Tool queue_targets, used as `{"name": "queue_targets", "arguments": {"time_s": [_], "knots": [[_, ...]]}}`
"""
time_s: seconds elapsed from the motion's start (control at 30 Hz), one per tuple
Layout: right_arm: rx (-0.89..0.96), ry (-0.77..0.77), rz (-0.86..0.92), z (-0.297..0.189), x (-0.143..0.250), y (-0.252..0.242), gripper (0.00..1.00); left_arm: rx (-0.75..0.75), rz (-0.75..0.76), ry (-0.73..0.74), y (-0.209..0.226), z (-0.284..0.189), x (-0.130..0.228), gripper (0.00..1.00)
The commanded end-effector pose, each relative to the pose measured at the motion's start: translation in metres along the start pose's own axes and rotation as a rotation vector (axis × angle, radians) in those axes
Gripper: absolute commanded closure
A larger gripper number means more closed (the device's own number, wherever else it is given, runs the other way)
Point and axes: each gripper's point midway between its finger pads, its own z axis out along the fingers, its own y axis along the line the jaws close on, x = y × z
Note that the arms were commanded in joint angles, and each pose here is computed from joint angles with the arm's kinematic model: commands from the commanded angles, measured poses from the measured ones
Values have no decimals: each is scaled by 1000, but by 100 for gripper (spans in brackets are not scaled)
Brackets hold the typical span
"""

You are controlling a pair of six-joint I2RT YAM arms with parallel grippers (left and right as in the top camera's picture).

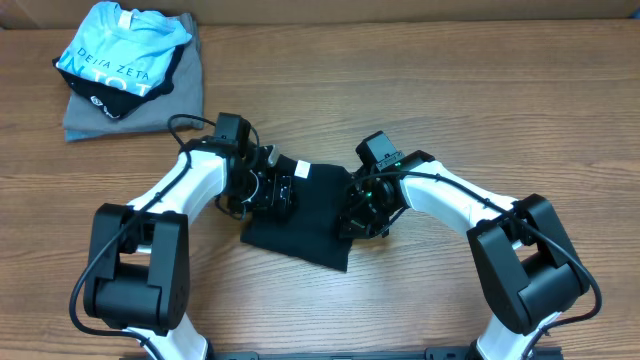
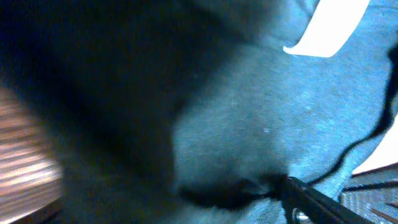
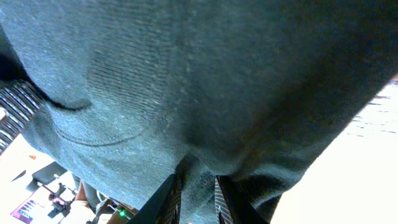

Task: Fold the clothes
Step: 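Grasp both sides of the folded black shirt and lift it, then carry the black shirt with the left gripper onto the back-left stack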

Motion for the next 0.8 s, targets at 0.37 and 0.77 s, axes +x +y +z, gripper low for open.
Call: {"name": "queue_targets", "arguments": {"time_s": [0.37, 0.77], "knots": [[-4, 5, 1, 0, 1, 1, 78, 261, 79, 108, -45, 23, 28, 39], [7, 22, 8, 0, 6, -2, 88, 262, 115, 91, -45, 23, 24, 96]]}}
